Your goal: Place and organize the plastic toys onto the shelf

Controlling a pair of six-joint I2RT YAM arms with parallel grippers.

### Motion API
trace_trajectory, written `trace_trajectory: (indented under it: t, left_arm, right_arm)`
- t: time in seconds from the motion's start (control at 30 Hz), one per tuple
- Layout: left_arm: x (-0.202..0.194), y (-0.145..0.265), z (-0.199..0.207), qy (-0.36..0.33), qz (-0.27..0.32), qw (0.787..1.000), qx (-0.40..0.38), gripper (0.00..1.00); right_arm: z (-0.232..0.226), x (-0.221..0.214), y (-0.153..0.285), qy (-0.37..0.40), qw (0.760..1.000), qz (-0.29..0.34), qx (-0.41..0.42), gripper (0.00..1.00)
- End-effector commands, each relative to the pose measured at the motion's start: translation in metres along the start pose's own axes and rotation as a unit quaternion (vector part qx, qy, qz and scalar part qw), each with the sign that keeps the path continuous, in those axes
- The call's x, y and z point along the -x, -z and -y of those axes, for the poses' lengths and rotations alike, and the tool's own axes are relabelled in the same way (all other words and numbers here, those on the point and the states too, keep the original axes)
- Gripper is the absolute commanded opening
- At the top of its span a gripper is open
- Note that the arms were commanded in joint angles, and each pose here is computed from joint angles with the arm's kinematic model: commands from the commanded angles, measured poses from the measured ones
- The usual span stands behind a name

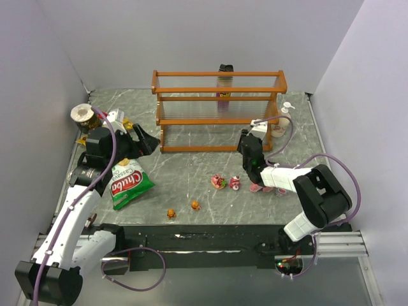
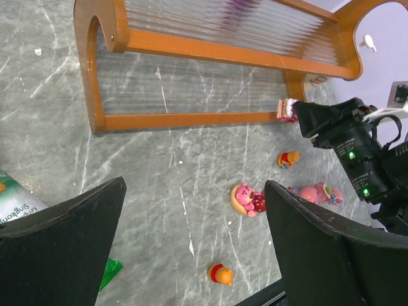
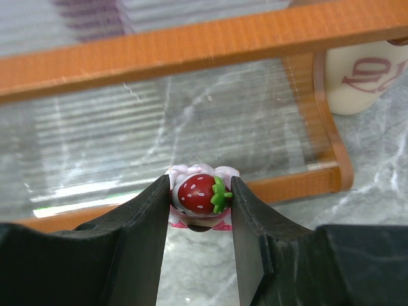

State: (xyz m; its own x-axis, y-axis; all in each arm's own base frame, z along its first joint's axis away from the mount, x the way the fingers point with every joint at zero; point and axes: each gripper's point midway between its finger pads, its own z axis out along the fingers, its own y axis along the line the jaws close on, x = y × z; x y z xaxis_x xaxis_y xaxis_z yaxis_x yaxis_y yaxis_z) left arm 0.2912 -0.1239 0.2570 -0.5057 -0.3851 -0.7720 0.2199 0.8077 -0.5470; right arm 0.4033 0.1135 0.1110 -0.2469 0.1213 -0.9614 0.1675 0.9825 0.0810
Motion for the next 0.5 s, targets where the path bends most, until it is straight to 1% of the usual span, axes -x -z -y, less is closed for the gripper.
trace_trajectory:
  t: [0.0, 0.3, 0.47]
  left_arm:
    - [0.006, 0.003, 0.009, -0.011, 0.017, 1.000, -0.015, 0.96]
    - [0.005, 0.004, 0.014, -0.015, 0.017, 1.000, -0.020, 0.96]
    - [0.003, 0.005, 0.018, -0.016, 0.016, 0.999, -0.025, 0.96]
  right_arm:
    - [-0.006, 0.031, -0.009, -0.062, 0.997, 0.040, -0.019, 0.00]
    - [-0.017, 0.031, -0.019, -0.072, 0.997, 0.024, -0.012, 0.00]
    - [-0.020, 0.022, -0.024, -0.076, 0.997, -0.012, -0.028, 0.00]
